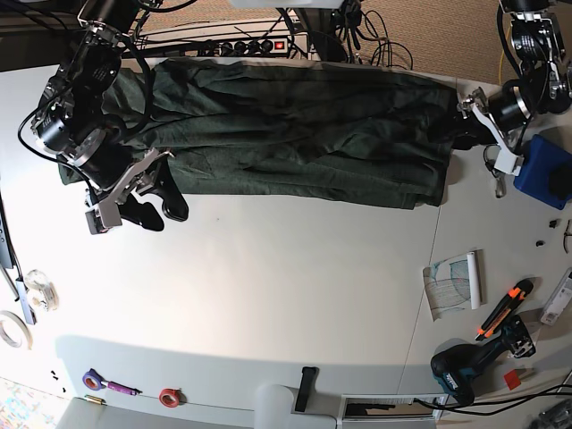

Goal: Layout the t-shirt on the table in an organized manner, then fold the t-shirt properly
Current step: 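Grasp the shirt end with the left gripper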

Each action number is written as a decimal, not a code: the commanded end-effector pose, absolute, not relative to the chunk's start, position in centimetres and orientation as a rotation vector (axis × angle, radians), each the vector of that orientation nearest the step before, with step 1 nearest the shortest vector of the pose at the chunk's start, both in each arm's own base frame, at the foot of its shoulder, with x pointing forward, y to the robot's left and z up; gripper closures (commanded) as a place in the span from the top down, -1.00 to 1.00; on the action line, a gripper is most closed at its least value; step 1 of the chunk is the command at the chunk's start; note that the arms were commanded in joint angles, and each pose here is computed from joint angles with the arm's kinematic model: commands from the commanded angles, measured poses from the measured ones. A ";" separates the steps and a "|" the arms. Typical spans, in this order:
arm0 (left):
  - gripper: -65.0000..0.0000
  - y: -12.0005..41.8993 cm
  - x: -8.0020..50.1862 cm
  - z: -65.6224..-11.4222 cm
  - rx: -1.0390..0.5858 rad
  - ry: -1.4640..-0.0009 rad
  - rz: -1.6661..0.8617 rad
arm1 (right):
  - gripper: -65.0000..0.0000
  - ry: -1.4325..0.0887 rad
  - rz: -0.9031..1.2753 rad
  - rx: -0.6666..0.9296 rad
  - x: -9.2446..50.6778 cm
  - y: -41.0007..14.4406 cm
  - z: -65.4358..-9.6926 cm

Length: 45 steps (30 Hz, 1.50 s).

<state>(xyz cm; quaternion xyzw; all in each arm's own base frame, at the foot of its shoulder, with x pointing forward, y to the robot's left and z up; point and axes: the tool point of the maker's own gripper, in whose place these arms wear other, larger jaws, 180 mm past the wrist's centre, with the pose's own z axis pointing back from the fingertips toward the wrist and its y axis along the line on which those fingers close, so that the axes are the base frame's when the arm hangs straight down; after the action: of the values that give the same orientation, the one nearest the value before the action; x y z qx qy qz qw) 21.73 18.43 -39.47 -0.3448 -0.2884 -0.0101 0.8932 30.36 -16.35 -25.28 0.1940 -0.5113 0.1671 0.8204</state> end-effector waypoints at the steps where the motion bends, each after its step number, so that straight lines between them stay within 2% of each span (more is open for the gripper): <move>1: 0.34 18.2 20.2 -40.8 -0.686 -0.505 -0.058 | -0.07 -1.145 0.370 0.422 30.7 -16.3 -23.7; 11: 0.34 15.3 20.7 -41.0 -0.732 -0.484 -0.118 | -0.07 -1.139 0.371 0.420 30.7 -16.3 -23.8; 24: 0.26 17.0 19.6 -43.1 -0.587 -0.393 -0.184 | -0.07 -1.133 0.372 0.418 30.7 -16.3 -23.9; 26: 0.14 17.1 19.6 -43.1 -0.584 -0.389 -0.168 | -0.07 -1.132 0.372 0.418 30.7 -16.3 -23.9; 29: -0.17 17.0 19.6 -43.2 -0.586 -0.390 -0.165 | -0.07 -1.128 0.373 0.417 30.6 -16.3 -24.0; 32: -0.40 17.0 19.7 -43.1 -0.589 -0.393 -0.164 | -0.07 -1.120 0.374 0.415 30.6 -16.3 -24.1; 34: -0.61 17.0 19.8 -43.0 -0.590 -0.403 -0.160 | -0.07 -1.113 0.376 0.413 30.5 -16.3 -24.2; 36: -0.93 17.0 20.0 -42.9 -0.591 -0.415 -0.158 | -0.07 -1.112 0.375 0.413 30.5 -16.3 -24.3; 37: -1.00 17.0 20.2 -42.8 -0.593 -0.426 -0.155 | -0.07 -1.112 0.375 0.412 30.5 -16.3 -24.3; 40: -1.00 16.4 21.0 -42.0 -0.630 -0.491 -0.163 | -0.07 -1.097 0.364 0.381 30.6 -16.8 -24.7; 45: -1.00 13.6 22.7 -37.4 -0.870 -0.664 -0.187 | -0.07 -1.076 0.310 0.318 31.0 -18.1 -25.3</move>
<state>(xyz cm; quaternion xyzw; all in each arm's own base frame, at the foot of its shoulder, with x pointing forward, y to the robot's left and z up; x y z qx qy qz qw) 21.56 13.33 -38.89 -0.4094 -0.2878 -0.0853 0.8616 30.45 -18.12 -26.87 0.1495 -0.4820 0.1413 0.8516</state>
